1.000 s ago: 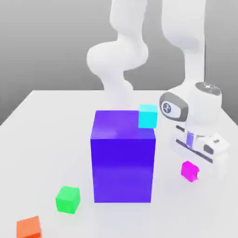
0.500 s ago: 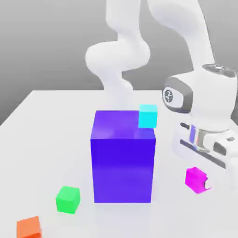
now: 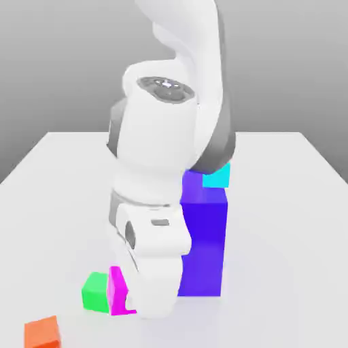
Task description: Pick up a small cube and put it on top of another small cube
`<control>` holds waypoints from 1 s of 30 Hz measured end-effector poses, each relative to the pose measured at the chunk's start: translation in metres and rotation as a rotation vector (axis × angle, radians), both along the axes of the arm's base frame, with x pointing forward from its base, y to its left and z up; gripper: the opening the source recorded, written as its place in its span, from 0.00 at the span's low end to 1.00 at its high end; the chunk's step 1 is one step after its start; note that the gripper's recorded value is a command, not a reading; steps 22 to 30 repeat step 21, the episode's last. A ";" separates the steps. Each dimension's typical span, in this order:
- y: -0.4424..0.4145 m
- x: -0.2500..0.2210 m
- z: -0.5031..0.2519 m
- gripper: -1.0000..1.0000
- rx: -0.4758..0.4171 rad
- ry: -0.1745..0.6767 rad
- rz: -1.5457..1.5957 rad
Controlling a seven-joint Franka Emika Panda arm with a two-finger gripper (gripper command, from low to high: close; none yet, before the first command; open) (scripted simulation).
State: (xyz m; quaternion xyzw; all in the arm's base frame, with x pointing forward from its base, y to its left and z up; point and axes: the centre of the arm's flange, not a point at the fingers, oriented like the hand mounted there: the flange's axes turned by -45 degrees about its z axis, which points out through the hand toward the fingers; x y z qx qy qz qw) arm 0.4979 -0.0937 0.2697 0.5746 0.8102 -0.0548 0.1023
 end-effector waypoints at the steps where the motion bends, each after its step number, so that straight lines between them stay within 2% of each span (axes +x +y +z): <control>1: -0.012 -0.012 -0.001 0.00 0.016 0.013 -0.009; 8: -0.064 -0.107 -0.027 0.00 0.198 0.091 -0.080; 17: -0.049 -0.105 -0.081 0.00 0.212 0.097 -0.037; 18: -0.049 -0.106 -0.088 1.00 0.211 0.099 -0.039; 30: -0.049 -0.106 -0.088 1.00 0.211 0.099 -0.039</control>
